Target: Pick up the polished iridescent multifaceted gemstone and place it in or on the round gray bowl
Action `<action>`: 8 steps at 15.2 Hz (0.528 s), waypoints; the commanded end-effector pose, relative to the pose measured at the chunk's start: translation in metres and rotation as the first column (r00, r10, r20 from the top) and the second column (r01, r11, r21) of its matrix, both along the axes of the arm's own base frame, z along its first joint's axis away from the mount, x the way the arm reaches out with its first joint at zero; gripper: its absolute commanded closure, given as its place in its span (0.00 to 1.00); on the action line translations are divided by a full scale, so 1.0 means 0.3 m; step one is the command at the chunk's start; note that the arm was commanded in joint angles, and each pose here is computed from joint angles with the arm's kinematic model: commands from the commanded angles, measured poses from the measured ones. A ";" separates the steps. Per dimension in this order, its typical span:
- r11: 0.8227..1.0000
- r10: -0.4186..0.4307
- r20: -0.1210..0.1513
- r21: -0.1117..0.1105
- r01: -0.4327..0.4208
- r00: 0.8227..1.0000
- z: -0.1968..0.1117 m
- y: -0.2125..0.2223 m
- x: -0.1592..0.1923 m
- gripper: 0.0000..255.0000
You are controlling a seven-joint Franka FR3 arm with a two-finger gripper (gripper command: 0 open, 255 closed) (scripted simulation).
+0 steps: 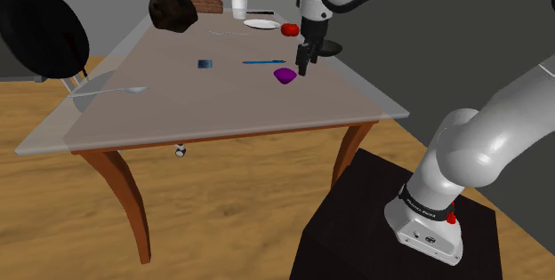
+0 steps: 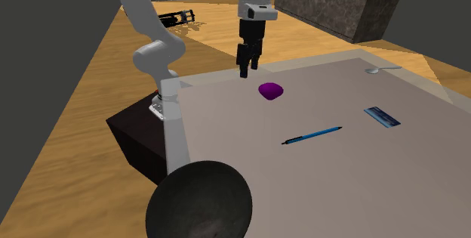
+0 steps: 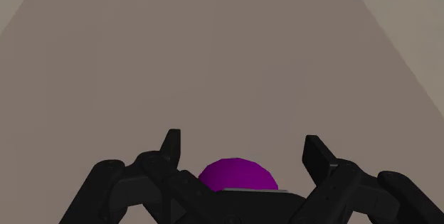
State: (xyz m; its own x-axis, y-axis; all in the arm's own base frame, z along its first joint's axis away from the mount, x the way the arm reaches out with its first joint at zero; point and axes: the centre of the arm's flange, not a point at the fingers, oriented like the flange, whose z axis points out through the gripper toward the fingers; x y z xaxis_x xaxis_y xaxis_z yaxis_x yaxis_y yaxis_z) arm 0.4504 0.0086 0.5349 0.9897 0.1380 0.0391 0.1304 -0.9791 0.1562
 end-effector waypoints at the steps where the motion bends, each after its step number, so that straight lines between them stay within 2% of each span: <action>1: 1.000 0.022 0.026 -0.012 -0.022 0.999 -0.010 0.021 0.077 0.00; 3: 0.999 0.044 0.050 -0.025 -0.043 0.998 -0.016 0.045 0.149 0.00; 8: 0.999 0.045 0.052 -0.026 -0.044 0.998 -0.085 0.035 0.162 0.00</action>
